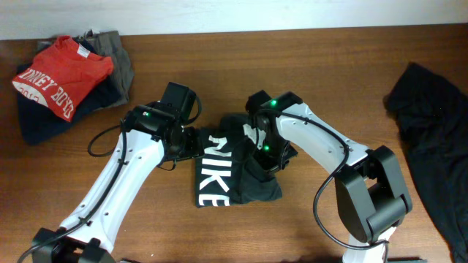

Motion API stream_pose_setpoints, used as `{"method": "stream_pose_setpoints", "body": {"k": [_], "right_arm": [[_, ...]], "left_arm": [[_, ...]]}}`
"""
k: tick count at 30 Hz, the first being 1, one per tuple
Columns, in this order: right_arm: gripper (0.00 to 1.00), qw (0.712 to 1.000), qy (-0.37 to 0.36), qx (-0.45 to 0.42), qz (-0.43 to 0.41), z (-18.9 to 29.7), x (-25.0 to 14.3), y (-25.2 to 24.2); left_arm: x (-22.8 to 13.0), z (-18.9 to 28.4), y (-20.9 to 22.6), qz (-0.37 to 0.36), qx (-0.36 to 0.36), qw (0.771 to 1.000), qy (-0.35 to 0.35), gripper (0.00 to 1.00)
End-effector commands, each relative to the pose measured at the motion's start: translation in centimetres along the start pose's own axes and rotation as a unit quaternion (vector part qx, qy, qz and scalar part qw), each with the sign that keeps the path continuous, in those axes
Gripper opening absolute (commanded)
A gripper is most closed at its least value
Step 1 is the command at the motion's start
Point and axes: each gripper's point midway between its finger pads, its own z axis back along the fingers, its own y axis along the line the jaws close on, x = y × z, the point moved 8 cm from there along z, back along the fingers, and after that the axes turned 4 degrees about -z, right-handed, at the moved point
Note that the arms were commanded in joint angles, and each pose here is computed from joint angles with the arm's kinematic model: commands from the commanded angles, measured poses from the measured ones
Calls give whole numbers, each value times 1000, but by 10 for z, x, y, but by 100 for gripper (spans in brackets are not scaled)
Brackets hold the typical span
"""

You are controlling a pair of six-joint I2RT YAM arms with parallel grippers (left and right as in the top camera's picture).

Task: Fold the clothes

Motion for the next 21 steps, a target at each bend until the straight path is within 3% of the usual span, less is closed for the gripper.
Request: {"method": "stream_pose_setpoints", "body": {"k": [1, 17, 19, 20, 21], "right_arm": [[6, 995, -7, -69, -74, 6, -2, -18], [6, 970, 68, -106, -207, 11, -31, -32], [24, 970, 70, -104, -208, 11, -32, -32], [41, 970, 70, -104, -208, 11, -32, -32], [47, 967, 67, -111, -219, 12, -32, -34]], "left_arm": [[1, -2, 2, 2, 9, 1000, 1, 79], [2, -2, 4, 1, 17, 1000, -3, 85], [2, -2, 4, 1, 17, 1000, -3, 85], [2, -2, 4, 1, 17, 1000, -4, 85], [2, -2, 4, 1, 17, 1000, -3, 85]]}}
